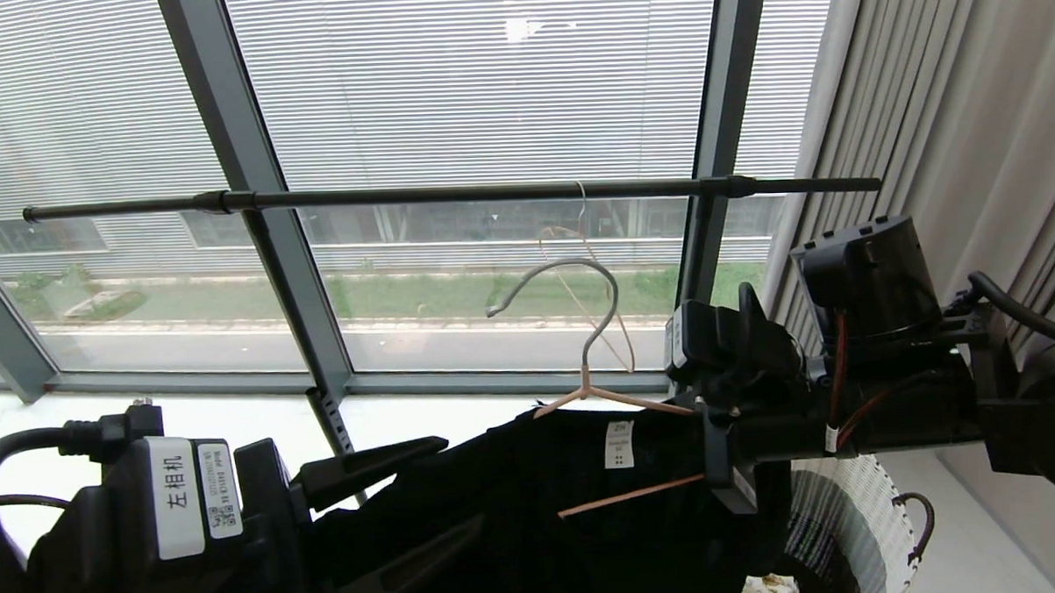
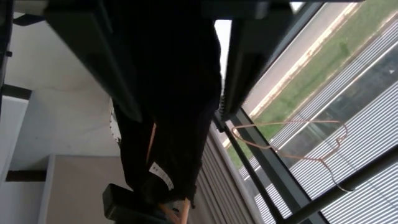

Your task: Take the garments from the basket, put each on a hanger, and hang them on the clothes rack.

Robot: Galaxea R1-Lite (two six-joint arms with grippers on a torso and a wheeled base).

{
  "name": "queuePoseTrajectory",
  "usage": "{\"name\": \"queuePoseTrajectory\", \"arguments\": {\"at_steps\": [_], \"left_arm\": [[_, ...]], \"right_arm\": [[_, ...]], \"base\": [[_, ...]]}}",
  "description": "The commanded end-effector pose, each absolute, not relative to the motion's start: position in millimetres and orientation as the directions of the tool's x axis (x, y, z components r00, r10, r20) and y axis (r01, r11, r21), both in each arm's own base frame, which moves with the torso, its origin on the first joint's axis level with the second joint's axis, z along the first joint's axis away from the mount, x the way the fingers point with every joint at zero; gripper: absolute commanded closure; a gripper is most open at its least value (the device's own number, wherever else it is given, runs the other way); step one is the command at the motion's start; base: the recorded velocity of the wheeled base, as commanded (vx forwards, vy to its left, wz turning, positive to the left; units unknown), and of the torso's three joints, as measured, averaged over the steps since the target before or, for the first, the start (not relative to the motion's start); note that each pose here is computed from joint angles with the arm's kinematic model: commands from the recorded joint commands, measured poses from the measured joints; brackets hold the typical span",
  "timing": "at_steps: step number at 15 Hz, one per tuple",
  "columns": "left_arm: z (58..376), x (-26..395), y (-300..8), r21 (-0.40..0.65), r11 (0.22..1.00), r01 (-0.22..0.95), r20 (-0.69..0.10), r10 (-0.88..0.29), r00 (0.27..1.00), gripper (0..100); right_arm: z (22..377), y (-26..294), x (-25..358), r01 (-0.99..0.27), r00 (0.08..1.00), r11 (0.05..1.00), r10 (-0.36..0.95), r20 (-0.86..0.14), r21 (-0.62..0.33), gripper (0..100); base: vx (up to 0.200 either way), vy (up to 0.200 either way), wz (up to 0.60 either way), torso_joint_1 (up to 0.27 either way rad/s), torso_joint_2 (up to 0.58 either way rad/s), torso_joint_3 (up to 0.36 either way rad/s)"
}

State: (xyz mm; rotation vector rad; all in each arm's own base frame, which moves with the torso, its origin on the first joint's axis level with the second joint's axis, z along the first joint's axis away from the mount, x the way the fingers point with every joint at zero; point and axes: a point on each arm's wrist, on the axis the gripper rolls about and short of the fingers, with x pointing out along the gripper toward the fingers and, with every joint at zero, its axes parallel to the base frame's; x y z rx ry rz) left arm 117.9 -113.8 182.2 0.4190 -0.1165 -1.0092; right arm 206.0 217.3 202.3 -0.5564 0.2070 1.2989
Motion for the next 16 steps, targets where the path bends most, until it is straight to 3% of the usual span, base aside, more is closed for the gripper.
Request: {"name": "queuePoseTrajectory", "arguments": {"at_steps": [1, 4, 7, 9, 16], "left_arm": [[181, 118, -114, 0.391, 0.462, 0.796, -0.102, -0.838, 0.536, 0], [179, 121, -107, 0.388, 0.5, 0.774, -0.109, -0.809, 0.577, 0], [165, 126, -81, 0.37, 0.614, 0.697, -0.15, -0.701, 0.697, 0], [146, 126, -61, 0.3, 0.698, 0.65, -0.216, -0.614, 0.759, 0], [112, 152, -54, 0.204, 0.749, 0.631, -0.409, -0.521, 0.75, 0]], "right_arm": [[204, 216, 208, -0.942, 0.283, 0.164, 0.856, -0.433, -0.291, 100], [209, 204, 222, -0.902, 0.352, 0.196, 0.85, -0.392, -0.386, 100], [217, 191, 231, -0.86, 0.409, 0.226, 0.842, -0.352, -0.457, 100], [223, 183, 232, -0.847, 0.432, 0.249, 0.837, -0.335, -0.47, 100], [234, 181, 222, -0.835, 0.43, 0.247, 0.85, -0.303, -0.491, 100]], "base": [[0.0, 0.0, 0.0, 0.0, 0.0, 0.0], [0.0, 0.0, 0.0, 0.0, 0.0, 0.0], [0.0, 0.0, 0.0, 0.0, 0.0, 0.0], [0.0, 0.0, 0.0, 0.0, 0.0, 0.0], [0.0, 0.0, 0.0, 0.0, 0.0, 0.0]]}}
